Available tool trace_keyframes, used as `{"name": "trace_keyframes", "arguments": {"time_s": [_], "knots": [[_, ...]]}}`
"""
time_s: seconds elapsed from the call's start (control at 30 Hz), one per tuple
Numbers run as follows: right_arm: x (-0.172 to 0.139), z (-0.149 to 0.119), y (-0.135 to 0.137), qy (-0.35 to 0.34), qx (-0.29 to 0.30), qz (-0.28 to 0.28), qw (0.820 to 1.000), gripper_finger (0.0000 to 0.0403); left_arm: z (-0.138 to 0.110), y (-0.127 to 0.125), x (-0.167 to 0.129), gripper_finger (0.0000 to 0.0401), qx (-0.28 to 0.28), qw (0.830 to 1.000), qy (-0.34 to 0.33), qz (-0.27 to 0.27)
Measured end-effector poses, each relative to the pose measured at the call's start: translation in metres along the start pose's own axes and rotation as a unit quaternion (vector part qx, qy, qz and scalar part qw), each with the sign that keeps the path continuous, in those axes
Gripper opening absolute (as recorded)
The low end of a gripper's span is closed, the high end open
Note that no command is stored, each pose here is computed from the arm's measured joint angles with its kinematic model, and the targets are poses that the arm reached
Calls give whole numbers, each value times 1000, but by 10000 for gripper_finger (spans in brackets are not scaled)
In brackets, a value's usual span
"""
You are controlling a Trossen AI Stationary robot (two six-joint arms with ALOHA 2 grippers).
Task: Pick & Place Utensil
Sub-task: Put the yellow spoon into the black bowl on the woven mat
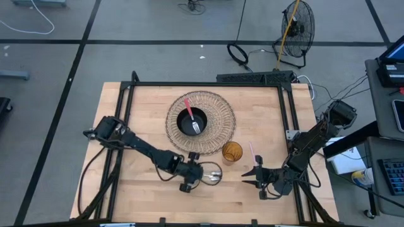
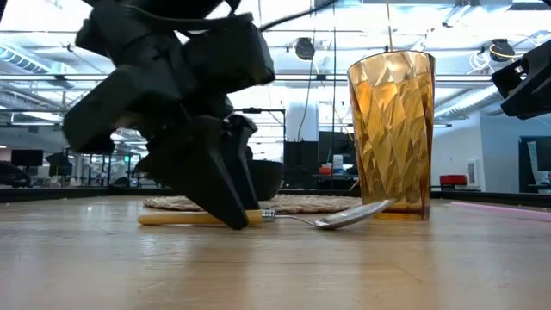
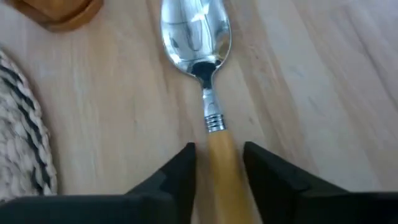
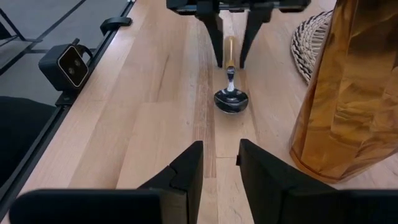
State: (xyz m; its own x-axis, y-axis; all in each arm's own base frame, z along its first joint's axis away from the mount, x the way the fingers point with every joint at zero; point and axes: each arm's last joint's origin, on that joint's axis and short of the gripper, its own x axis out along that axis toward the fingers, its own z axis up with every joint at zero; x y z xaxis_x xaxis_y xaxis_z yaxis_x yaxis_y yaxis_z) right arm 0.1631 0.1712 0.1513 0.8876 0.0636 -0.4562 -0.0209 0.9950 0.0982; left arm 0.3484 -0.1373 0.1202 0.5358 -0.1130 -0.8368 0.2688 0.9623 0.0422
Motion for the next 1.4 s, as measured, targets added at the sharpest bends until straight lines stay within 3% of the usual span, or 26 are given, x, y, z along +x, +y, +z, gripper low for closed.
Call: {"name": "trace_keyframes", "arguments": {"time_s": [0.2, 0.33, 0.47, 0.7, 0.97, 1.4], "knots": [[0, 0, 0, 0, -1, 0, 1000, 94, 0, 17, 4, 229, -63, 997, 5, -36], [0, 0, 0, 0, -1, 0, 1000, 95, -1, 20, 8, 242, -77, 997, 9, -30], [0, 0, 0, 0, -2, 0, 1000, 95, -3, 14, 11, 193, -54, 998, 13, -17], [0, 0, 0, 0, -4, 0, 1000, 94, -5, 4, 12, 46, -21, 1000, 14, -11], [0, 0, 0, 0, 0, 0, 1000, 93, -7, -13, 10, 48, 38, 996, 7, 74], [0, 0, 0, 0, 0, 0, 1000, 94, -14, -38, 5, 43, 123, 967, 7, 224]]}}
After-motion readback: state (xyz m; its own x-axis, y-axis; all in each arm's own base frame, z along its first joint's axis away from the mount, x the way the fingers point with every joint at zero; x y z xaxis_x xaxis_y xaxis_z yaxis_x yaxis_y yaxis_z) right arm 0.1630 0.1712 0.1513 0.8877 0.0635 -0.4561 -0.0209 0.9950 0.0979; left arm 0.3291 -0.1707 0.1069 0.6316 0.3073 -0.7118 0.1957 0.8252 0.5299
